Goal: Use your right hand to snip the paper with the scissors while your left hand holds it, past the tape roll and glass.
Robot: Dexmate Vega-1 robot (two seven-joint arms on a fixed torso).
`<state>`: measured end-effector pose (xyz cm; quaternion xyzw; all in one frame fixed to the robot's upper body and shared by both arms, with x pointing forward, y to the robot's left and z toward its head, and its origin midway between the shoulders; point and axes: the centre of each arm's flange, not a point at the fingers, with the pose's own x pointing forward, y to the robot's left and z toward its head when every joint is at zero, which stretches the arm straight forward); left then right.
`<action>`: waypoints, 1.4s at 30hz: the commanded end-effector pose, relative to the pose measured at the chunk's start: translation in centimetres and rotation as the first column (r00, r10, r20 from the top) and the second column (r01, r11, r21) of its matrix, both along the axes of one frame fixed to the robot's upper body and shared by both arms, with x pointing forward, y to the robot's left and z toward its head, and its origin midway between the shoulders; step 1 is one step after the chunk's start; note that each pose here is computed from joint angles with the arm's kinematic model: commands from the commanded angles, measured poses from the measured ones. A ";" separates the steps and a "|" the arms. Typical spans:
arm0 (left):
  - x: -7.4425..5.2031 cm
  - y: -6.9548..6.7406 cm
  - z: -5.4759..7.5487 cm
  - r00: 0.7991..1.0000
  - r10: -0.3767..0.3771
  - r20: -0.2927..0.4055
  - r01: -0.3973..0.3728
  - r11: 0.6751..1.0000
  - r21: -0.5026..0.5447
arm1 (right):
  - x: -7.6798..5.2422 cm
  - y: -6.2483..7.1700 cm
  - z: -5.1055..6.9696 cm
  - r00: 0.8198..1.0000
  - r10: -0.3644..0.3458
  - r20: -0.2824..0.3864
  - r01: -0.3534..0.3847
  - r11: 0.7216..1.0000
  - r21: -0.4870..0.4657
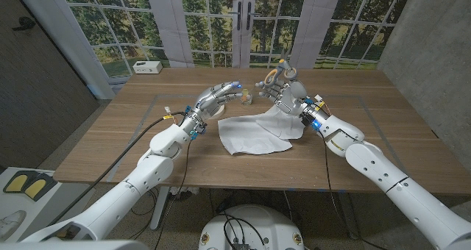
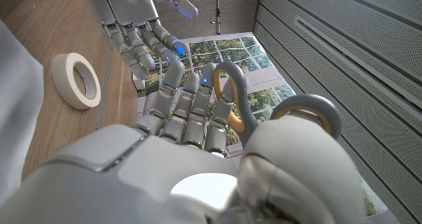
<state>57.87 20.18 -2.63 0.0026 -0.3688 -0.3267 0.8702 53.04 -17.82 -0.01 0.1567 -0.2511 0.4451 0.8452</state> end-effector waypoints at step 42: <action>0.2 -0.1 0.0 1.000 0.018 -0.002 -0.018 1.000 0.016 | -0.7 -1.3 -0.6 0.999 -0.052 -0.001 0.052 0.999 -0.004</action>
